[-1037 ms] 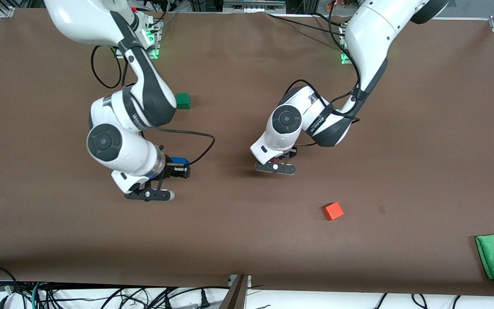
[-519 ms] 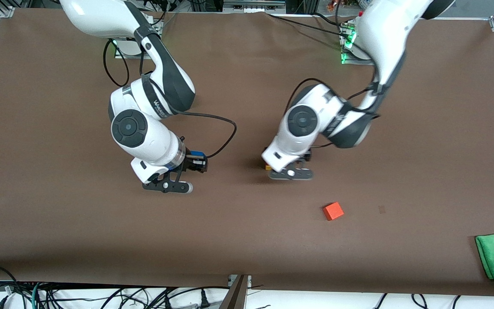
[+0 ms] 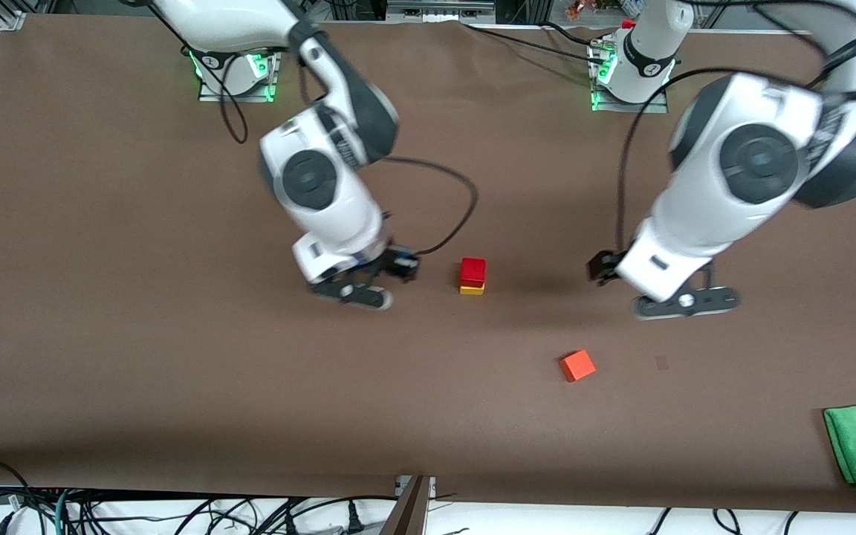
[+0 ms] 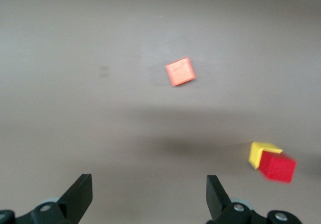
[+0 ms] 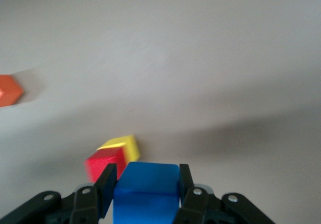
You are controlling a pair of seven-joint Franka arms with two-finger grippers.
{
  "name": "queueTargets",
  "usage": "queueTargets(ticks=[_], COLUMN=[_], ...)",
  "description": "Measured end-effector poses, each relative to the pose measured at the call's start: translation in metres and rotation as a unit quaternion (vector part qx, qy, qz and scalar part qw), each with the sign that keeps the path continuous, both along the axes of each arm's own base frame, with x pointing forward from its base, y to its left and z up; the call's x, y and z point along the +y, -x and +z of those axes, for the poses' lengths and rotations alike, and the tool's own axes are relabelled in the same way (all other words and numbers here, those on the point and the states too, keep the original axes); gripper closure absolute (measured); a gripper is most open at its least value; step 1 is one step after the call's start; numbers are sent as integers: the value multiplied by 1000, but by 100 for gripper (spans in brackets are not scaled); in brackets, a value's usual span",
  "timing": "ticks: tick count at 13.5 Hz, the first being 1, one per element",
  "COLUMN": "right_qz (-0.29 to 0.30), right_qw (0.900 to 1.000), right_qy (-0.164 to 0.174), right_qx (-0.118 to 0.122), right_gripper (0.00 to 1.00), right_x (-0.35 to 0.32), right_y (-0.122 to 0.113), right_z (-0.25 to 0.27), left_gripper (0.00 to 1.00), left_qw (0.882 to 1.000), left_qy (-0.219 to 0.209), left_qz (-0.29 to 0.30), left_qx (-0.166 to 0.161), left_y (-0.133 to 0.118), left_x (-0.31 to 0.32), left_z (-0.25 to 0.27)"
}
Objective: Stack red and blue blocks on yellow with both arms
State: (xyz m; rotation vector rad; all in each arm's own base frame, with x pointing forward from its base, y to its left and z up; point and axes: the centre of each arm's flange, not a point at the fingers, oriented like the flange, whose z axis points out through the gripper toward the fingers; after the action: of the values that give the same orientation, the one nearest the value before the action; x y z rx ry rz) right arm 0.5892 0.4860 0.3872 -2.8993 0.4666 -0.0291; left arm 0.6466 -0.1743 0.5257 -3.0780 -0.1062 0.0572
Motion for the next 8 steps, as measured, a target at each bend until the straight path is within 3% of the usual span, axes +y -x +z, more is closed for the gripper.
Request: queueTargets(ticks=[2,4,8], right_qz=[-28,-37,-29], right_qw=[999,999,998], right_qy=[-15,-7,22], right_qx=[-10,-31,-56], right_gripper=[45,45,45], right_x=[58,96,99], right_y=[40,71,72], right_z=[-19,-41,-65], left_gripper=[0,0,0], left_qw=[1000,999,998], left_qy=[10,27,33], left_qz=[-25,-36,-19], left_qx=[12,23,47], left_y=[3,3,13], left_x=[58,113,148], left_z=[26,34,41])
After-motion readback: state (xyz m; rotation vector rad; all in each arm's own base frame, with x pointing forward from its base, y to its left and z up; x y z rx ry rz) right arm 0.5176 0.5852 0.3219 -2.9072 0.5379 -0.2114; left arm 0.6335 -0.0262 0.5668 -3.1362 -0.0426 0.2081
